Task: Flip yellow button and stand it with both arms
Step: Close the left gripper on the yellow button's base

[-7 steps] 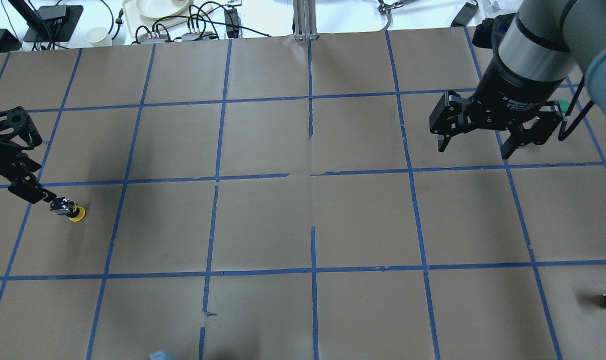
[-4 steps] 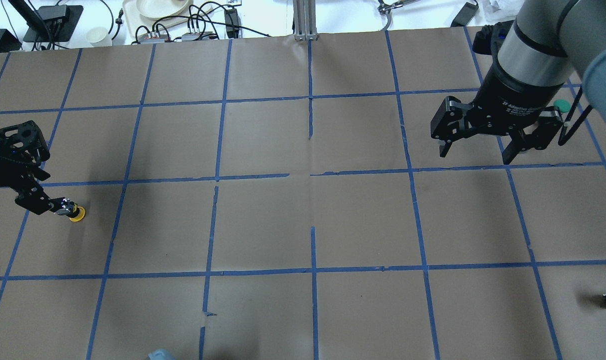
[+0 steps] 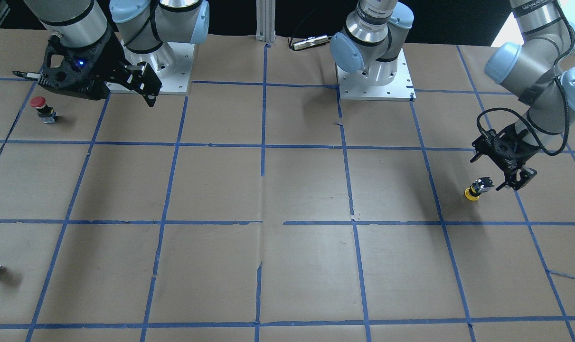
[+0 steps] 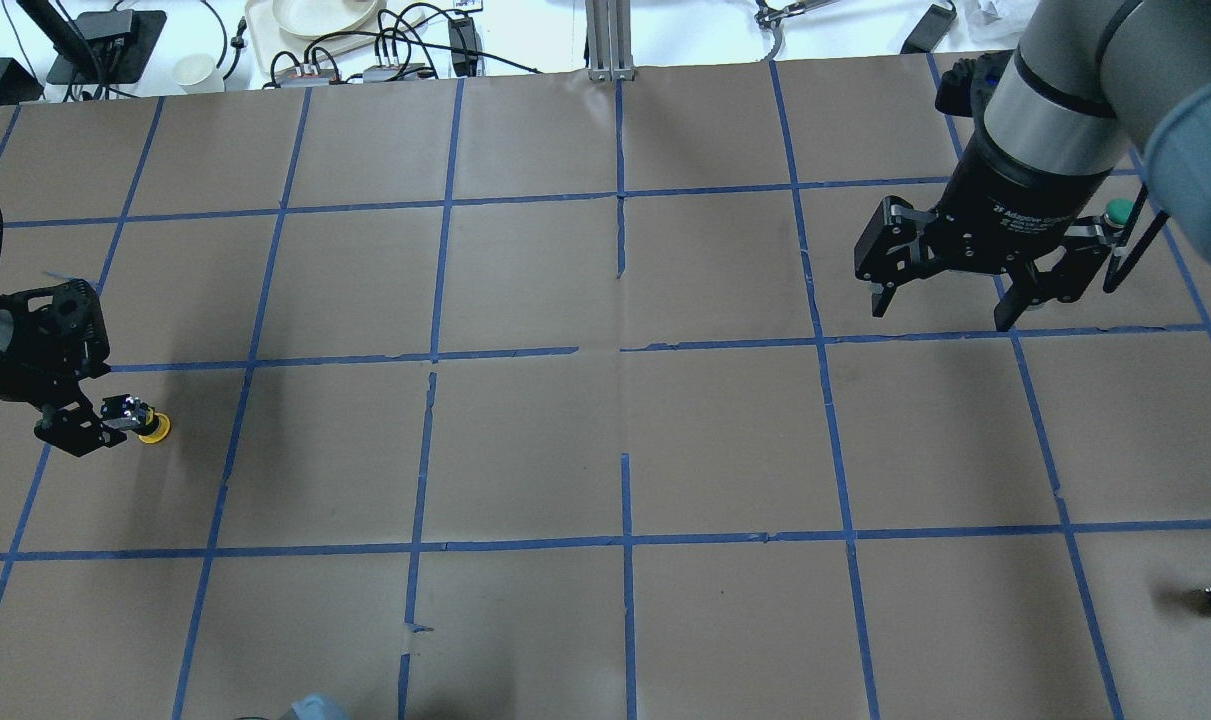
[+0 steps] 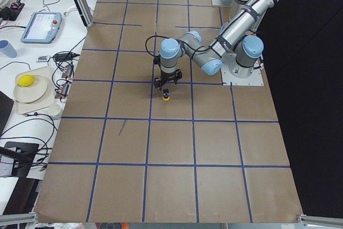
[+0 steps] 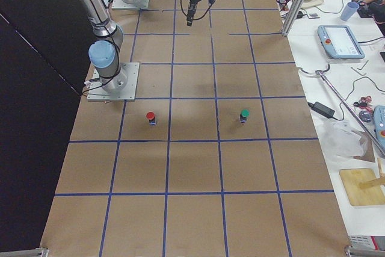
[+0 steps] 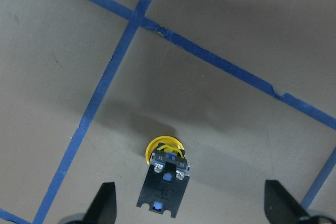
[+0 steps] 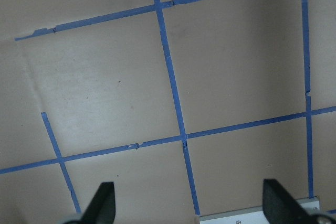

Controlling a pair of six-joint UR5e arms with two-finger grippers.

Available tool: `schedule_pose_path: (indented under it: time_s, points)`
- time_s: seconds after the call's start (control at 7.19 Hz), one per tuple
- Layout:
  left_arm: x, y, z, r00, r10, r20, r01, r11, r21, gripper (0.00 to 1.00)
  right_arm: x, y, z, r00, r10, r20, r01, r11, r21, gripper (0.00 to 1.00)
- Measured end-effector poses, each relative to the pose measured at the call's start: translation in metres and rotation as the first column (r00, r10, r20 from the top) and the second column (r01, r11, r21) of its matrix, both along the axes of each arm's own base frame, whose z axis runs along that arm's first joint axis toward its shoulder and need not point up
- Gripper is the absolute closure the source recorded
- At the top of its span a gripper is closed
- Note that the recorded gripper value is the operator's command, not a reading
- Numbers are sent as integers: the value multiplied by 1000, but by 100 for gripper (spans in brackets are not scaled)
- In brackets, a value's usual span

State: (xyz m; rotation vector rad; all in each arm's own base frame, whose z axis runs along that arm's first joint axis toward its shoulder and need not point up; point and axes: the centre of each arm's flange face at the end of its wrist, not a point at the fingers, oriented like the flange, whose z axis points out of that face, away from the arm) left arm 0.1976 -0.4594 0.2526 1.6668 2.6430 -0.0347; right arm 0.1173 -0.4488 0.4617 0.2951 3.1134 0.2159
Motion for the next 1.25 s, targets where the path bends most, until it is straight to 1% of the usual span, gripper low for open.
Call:
schedule_pose_path:
  time_s: [0.28, 0.42, 0.7, 0.83, 0.97, 1.11, 1.25]
  points:
    - [6, -8, -18, 998, -70, 1, 70, 998, 3, 1, -1, -9, -13, 1000, -2, -8, 2, 1000, 24, 0]
    - [5, -8, -23, 995, -105, 0, 105, 995, 7, 1, -2, -11, -14, 1000, -4, -8, 4, 1000, 21, 0]
    - [5, -7, -29, 990, -140, -6, 140, 990, 13, 2, -2, -18, -14, 1000, -17, -7, 17, 1000, -11, 0]
    - [6, -7, -31, 989, -146, -4, 146, 989, 13, 6, -2, -22, -15, 1000, -23, -3, 23, 999, -25, 0]
    - [6, -7, -32, 989, -147, -2, 147, 989, 12, 13, -2, -25, -15, 1000, -26, -1, 26, 999, -42, 0]
    - [7, -8, -35, 989, -148, -2, 148, 989, 13, 40, -2, -27, -15, 1000, -30, 0, 30, 998, -51, 0]
    - [8, -8, -37, 988, -152, -4, 152, 988, 14, 58, -2, -27, -15, 999, -35, -1, 35, 998, -54, 0]
